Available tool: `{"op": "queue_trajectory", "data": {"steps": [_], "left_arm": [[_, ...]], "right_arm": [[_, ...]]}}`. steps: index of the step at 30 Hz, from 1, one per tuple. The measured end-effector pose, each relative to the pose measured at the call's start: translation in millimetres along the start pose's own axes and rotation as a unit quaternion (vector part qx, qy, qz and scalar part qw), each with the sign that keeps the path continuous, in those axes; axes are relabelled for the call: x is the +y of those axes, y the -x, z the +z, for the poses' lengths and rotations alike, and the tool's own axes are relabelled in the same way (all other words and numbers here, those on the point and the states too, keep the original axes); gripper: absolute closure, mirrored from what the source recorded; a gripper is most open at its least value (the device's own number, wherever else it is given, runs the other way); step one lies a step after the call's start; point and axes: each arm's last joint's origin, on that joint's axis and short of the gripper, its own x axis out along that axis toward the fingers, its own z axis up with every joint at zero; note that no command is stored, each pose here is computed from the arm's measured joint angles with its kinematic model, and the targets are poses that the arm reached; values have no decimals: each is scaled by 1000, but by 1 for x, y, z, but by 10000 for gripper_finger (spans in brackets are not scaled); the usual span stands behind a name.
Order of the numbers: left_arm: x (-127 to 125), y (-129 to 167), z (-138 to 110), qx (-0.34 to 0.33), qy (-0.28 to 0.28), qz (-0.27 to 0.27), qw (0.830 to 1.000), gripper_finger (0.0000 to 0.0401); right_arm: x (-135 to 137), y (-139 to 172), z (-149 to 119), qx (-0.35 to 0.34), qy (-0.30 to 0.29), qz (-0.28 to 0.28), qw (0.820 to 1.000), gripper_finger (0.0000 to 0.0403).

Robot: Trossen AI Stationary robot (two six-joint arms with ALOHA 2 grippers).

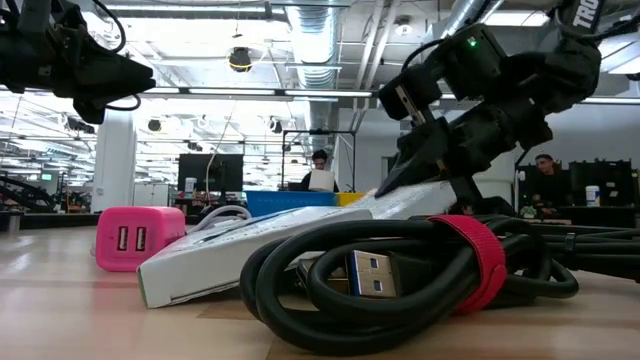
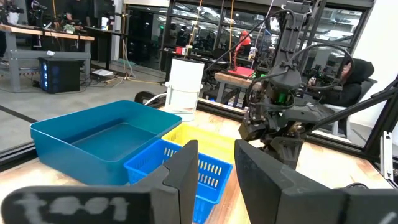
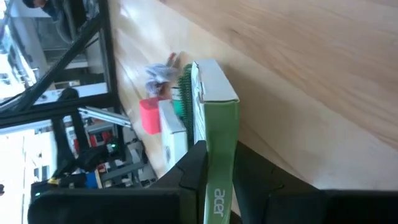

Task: Pick and place items into bin
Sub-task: Put the right white card reader box into the yellow bin

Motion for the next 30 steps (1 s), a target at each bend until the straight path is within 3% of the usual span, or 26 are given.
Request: {"op": "queue_trajectory", "data": {"steps": [9, 20, 30], "left_arm": [[0, 0, 0, 0, 0, 0, 1000, 306], [0, 0, 0, 0, 0, 0, 1000, 306], [0, 0, 0, 0, 0, 0, 1000, 306]], "right_arm": [[17, 31, -4, -47, 25, -44, 998, 349], [45, 69, -6, -127, 75, -18, 989, 349], [51, 106, 17, -206, 138, -31, 968, 349]]}}
